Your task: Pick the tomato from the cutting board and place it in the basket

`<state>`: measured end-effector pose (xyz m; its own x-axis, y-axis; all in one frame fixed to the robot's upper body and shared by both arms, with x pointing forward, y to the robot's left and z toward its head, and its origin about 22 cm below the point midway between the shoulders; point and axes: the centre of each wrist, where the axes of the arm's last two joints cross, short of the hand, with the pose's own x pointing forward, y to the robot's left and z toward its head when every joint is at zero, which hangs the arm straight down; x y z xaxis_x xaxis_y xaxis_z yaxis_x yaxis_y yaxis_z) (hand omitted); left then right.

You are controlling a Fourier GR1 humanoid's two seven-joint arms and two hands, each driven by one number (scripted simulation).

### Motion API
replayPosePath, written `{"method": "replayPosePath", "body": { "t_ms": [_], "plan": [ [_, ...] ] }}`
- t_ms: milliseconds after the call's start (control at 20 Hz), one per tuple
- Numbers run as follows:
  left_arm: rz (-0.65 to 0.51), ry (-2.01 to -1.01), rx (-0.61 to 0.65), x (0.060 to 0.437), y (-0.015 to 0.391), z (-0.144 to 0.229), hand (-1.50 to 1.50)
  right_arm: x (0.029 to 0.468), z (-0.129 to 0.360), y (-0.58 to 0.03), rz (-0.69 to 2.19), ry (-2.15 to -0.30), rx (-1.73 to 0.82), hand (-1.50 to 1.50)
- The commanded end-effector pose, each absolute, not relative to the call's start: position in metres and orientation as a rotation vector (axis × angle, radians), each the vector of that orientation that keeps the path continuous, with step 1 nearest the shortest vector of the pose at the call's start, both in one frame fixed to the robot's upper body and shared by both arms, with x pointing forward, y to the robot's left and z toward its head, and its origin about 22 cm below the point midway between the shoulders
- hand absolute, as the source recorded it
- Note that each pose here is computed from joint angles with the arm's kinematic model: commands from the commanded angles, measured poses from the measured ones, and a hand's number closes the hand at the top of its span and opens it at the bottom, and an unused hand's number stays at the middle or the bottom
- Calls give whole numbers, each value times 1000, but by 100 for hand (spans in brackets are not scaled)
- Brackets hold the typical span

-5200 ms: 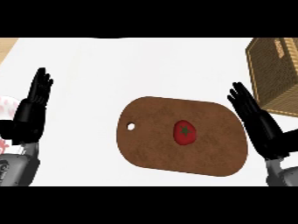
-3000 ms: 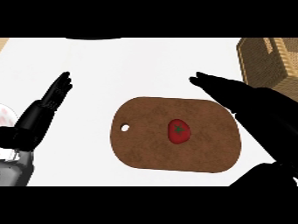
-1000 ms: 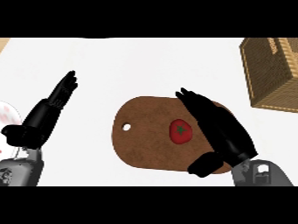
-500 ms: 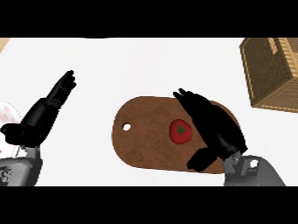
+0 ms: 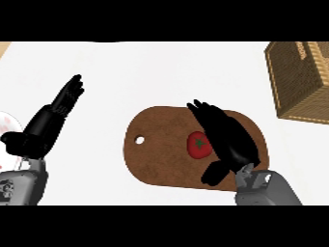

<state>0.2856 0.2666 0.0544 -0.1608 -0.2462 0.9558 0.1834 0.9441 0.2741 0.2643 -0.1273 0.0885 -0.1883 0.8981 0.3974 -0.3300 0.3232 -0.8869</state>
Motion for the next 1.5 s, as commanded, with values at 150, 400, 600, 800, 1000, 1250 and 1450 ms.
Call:
{"method": "replayPosePath", "body": {
  "t_ms": [150, 400, 600, 800, 1000, 1250, 1450],
  "plan": [
    [-376, -1680, 27, 275, 262, 59, 0, 281, 55, -120, 1248, -1245, -604, -150],
    [-354, -1687, 29, 281, 256, 63, 0, 294, 48, -120, 1246, -1221, -579, -150],
    [-377, -1699, 43, 266, 267, 53, 0, 269, 29, -125, 1283, -1194, -541, -150],
    [-380, -1695, 55, 278, 274, 65, 0, 291, 43, -124, 1366, -1154, -495, 150],
    [-372, -1693, 55, 294, 265, 72, 0, 279, 25, -109, 1394, -1181, -504, 150],
    [-385, -1672, 27, 274, 262, 65, 0, 270, 20, -109, 1526, -1191, -560, 150],
    [-380, -1696, 62, 287, 265, 70, 0, 242, 8, -160, 1507, -1225, -611, 150]
  ]
}}
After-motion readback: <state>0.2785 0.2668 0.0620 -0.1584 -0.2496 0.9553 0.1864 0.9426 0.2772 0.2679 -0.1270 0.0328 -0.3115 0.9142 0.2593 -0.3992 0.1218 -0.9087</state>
